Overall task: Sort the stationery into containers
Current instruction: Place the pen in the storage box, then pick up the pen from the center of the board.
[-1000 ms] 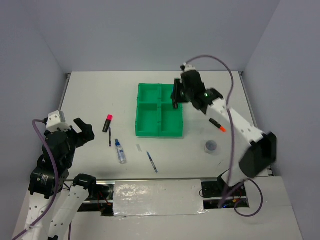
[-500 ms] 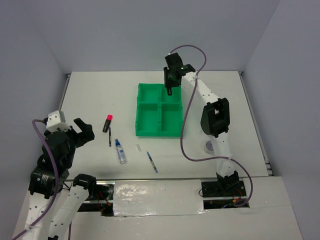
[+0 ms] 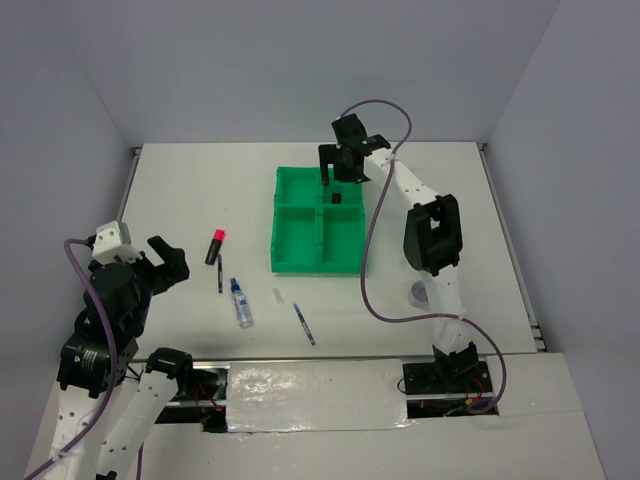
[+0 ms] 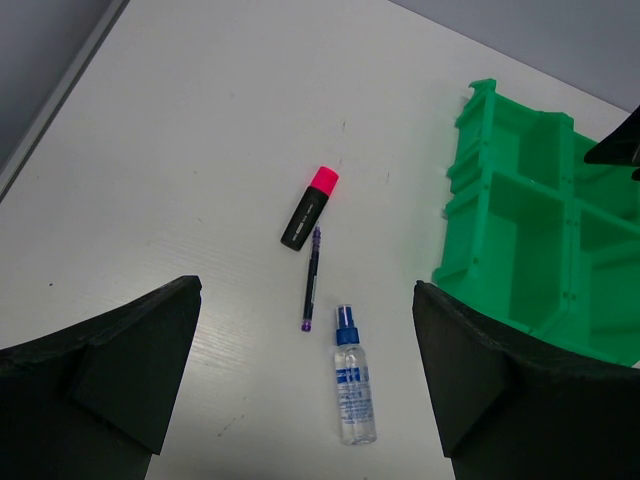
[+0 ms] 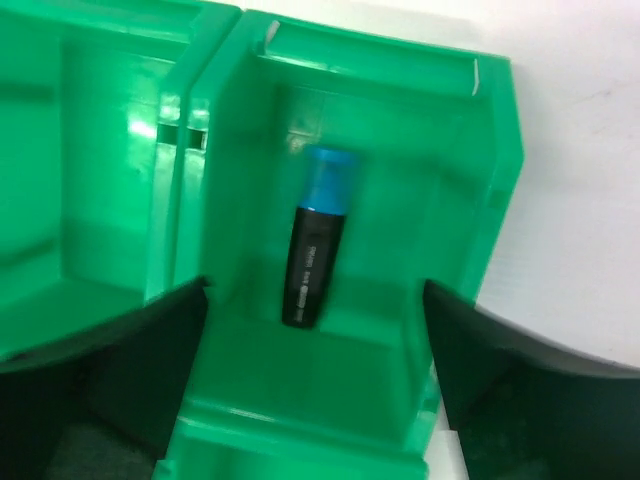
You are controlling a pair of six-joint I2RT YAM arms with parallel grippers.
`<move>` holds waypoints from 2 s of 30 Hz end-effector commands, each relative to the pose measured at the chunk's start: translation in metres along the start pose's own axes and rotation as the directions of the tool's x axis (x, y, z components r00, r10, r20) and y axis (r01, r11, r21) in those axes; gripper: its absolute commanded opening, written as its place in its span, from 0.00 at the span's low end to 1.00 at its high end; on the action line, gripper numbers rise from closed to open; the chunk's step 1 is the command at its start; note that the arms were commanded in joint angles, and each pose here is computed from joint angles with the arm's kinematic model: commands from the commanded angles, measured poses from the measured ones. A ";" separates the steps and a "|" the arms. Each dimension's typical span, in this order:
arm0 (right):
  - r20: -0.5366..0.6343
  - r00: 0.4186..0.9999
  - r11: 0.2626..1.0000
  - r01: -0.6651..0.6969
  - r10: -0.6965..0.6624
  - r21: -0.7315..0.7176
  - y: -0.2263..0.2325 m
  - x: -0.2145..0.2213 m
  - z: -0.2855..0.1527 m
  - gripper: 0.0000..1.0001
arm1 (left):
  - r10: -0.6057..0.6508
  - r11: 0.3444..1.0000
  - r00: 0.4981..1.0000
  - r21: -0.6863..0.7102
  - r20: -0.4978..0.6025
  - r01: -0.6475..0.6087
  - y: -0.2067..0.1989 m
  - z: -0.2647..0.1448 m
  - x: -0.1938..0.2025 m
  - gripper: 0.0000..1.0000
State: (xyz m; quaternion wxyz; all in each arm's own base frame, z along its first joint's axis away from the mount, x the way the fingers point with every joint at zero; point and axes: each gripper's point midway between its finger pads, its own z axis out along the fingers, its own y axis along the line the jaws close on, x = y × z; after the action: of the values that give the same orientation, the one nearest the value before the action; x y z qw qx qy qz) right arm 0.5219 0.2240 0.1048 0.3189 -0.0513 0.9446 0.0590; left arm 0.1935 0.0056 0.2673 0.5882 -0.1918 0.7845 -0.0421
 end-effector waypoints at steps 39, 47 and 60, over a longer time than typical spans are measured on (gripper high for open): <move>0.510 0.020 -0.132 -0.957 0.860 0.260 -0.243 0.170 -0.146 0.99 | -0.018 0.996 0.998 0.090 0.057 0.013 -0.013 -0.007 -0.009 0.99; 0.497 -0.006 -0.176 -0.938 0.868 0.297 -0.244 0.176 -0.115 0.96 | -0.017 0.997 0.998 0.082 0.053 0.013 -0.013 -0.006 -0.008 0.99; 0.455 -0.037 -0.265 -0.854 0.890 0.448 -0.241 0.210 -0.074 0.65 | -0.014 0.997 0.999 0.070 0.044 0.011 -0.012 -0.004 -0.008 0.99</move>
State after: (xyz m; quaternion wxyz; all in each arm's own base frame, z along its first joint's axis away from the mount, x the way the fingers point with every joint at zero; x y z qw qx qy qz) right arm 0.3397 -0.0320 0.0169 0.1442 0.7396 0.6554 -0.0508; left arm 0.1887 -0.0027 0.2691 0.5979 -0.1744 0.7797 -0.0643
